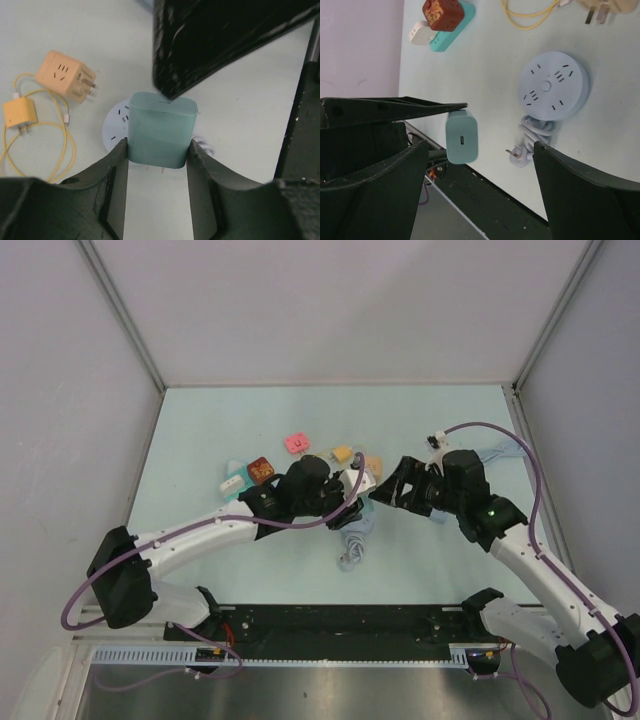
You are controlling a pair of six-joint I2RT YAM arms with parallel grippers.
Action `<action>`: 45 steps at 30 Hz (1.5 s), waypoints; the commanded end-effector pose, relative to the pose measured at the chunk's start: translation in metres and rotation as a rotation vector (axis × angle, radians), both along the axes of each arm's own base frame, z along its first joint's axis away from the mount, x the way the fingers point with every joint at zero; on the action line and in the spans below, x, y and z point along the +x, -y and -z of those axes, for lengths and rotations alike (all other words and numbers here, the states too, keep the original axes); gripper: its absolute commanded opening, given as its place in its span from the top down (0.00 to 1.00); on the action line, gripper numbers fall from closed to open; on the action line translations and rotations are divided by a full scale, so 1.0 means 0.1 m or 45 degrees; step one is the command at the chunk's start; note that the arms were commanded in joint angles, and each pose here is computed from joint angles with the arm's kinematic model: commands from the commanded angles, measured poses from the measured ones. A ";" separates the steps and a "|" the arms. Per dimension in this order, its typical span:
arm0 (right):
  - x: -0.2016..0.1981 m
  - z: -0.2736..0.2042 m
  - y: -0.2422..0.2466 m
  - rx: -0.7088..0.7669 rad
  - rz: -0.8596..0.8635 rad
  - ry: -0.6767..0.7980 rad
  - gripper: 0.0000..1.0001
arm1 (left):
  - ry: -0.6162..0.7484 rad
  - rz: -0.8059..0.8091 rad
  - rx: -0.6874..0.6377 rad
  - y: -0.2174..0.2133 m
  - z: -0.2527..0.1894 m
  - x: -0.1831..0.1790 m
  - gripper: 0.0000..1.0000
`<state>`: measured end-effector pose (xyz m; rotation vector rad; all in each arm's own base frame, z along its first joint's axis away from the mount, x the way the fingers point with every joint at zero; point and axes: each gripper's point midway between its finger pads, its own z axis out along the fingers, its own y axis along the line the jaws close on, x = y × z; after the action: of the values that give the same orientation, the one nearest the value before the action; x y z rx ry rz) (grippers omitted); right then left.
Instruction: Insert the plug
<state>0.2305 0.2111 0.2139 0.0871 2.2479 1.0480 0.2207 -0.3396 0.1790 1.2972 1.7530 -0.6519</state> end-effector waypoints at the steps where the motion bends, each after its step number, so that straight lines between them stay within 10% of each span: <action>1: 0.04 -0.33 -0.17 0.139 -0.043 0.048 0.12 | 0.044 -0.054 -0.180 0.16 -0.33 0.00 0.75; 13: 0.04 -0.17 -0.31 0.141 -0.111 -0.035 0.27 | 0.043 -0.111 -0.249 0.22 -0.39 -0.03 0.74; 26: 0.08 -0.17 -0.47 0.189 -0.173 -0.045 0.68 | 0.030 -0.094 -0.228 0.21 -0.30 -0.11 0.69; 29: 0.11 -0.16 -0.48 0.184 -0.185 -0.027 1.00 | 0.034 -0.102 -0.224 0.19 -0.30 -0.10 0.59; 37: 0.25 -0.03 -0.44 0.030 -0.288 0.066 1.00 | 0.032 -0.228 -0.188 -0.03 -0.25 -0.01 0.11; 45: 0.56 0.34 -0.19 -0.410 -0.407 0.241 1.00 | -0.052 -0.457 -0.273 -0.54 -0.33 0.17 0.00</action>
<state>0.2678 0.2442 0.1840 -0.2695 2.3160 1.0103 0.2279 -0.3116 0.1941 0.9659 1.8111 -0.6358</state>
